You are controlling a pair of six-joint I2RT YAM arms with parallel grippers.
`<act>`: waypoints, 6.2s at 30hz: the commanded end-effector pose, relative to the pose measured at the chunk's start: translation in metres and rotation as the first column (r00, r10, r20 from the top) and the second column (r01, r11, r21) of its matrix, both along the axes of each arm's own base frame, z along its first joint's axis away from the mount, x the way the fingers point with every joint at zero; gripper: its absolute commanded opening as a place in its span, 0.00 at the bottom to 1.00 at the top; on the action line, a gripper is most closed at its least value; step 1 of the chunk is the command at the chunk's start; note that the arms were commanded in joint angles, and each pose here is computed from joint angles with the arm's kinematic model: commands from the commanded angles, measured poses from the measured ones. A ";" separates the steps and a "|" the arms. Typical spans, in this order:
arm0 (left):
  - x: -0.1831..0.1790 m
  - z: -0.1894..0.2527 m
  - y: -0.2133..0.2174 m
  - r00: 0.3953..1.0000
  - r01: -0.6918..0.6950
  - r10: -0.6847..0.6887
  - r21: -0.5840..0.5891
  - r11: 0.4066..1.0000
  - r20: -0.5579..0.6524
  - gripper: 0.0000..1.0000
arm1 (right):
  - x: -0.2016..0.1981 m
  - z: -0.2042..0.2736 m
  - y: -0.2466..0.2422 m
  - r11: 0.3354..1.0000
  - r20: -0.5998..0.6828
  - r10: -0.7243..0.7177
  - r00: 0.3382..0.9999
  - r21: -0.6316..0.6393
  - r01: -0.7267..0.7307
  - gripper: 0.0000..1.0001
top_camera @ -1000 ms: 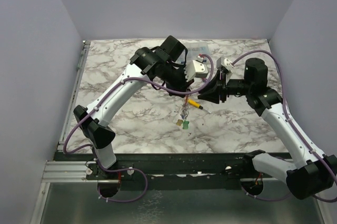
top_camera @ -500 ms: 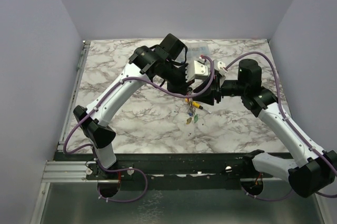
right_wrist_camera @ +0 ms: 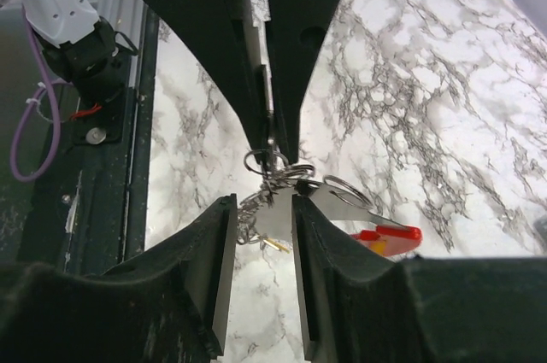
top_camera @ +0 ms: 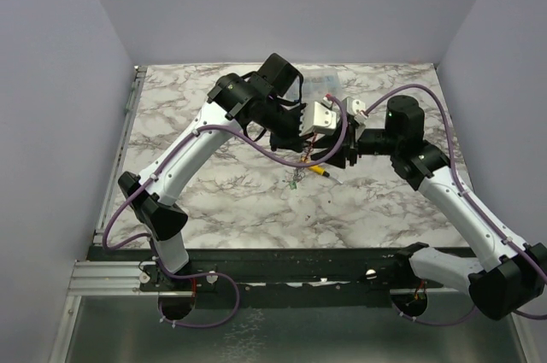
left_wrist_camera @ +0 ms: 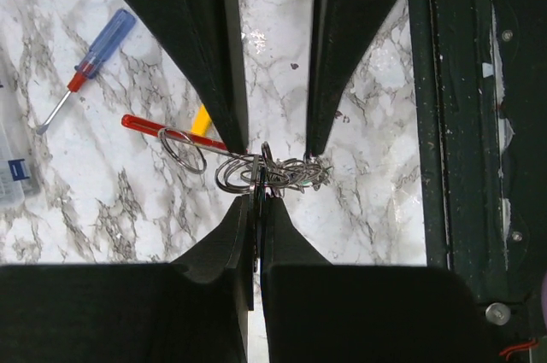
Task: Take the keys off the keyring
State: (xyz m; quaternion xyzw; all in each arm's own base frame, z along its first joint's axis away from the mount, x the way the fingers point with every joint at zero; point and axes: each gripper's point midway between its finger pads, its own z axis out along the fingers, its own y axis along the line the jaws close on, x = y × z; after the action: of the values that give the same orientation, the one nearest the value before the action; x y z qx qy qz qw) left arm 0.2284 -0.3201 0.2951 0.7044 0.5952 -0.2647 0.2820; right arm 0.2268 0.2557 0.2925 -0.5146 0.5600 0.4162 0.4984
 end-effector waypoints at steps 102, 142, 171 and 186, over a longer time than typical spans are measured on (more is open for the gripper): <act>0.058 -0.121 -0.030 0.850 -0.087 0.148 -0.143 0.986 0.506 0.00 | 0.065 -0.156 -0.015 0.893 0.193 -0.449 0.872 0.092 0.440 0.01; 0.079 -0.171 0.015 0.861 -0.337 0.348 -0.097 0.937 0.370 0.00 | 0.062 -0.161 -0.028 0.846 0.096 -0.532 0.841 0.093 0.524 0.01; 0.059 -0.119 0.005 0.742 0.102 -0.021 -0.081 0.992 0.671 0.00 | 0.032 -0.131 0.024 0.988 0.023 -0.153 0.988 0.034 0.152 0.28; 0.056 -0.114 -0.001 0.739 0.136 -0.035 -0.098 0.986 0.673 0.00 | 0.053 -0.131 0.027 0.976 0.028 -0.215 0.976 0.034 0.214 0.31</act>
State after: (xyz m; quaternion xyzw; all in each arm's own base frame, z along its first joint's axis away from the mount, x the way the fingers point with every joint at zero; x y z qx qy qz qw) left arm 0.2895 -0.3104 0.1627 0.7599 0.4295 -0.0331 0.4869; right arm 0.2673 0.2800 0.1512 -0.4615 0.5988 0.3672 0.5419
